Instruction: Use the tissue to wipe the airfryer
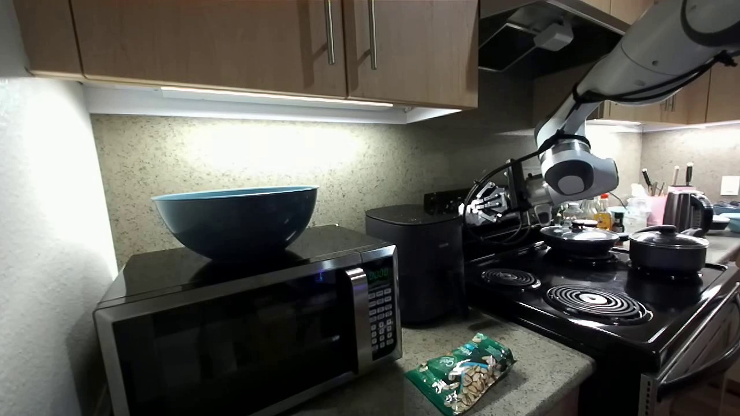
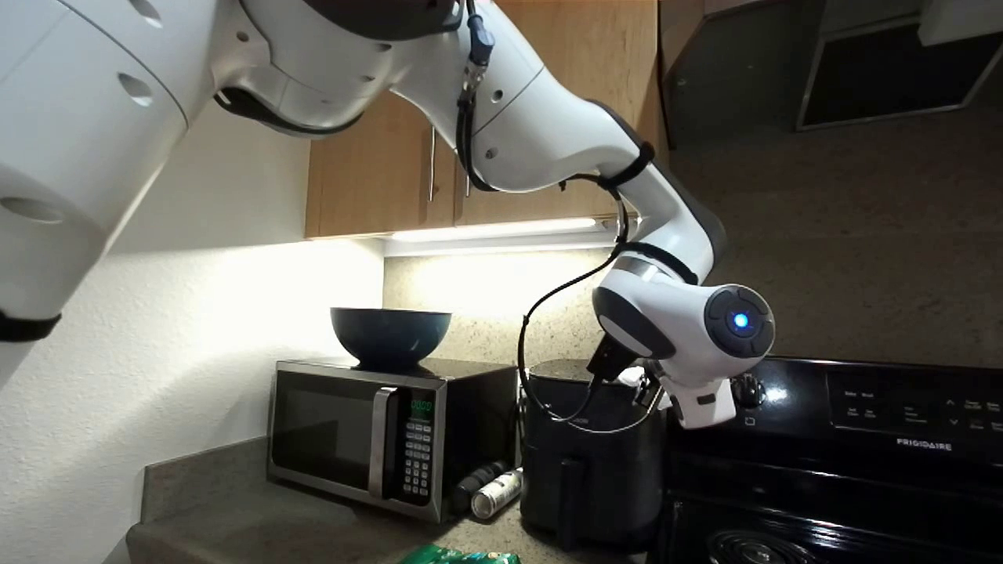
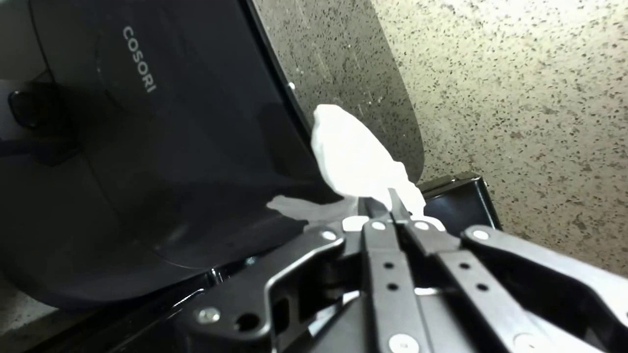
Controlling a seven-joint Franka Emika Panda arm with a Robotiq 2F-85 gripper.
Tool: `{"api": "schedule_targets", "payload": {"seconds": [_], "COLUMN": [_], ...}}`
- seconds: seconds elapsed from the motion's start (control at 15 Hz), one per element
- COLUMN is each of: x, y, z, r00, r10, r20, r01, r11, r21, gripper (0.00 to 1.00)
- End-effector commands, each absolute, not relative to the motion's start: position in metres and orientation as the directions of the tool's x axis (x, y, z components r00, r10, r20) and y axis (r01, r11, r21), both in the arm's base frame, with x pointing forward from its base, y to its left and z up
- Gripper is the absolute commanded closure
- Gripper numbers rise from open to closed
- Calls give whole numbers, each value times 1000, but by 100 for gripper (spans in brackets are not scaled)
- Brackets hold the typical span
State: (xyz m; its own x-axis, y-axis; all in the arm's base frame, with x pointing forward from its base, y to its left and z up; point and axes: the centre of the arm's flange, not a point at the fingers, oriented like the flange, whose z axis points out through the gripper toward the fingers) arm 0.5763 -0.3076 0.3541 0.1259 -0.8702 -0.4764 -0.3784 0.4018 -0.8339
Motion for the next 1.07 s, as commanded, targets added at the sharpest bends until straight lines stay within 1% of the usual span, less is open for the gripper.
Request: {"api": "schedule_targets", "payload": {"seconds": [0.0,0.4,0.73,1.0], "x": [573,571,574,587], "y": [-304,-303,-301,-281], "z": [348,307,298,270], "r00": [103,40,64,101], "r10": [-870,-858,-864,-876], "r20": [-481,-513,-500,-472], "r01": [-415,-594,-571,-613], "r11": [402,392,379,319], "r21": [-816,-702,-728,-723], "gripper": [97,97,97,98]}}
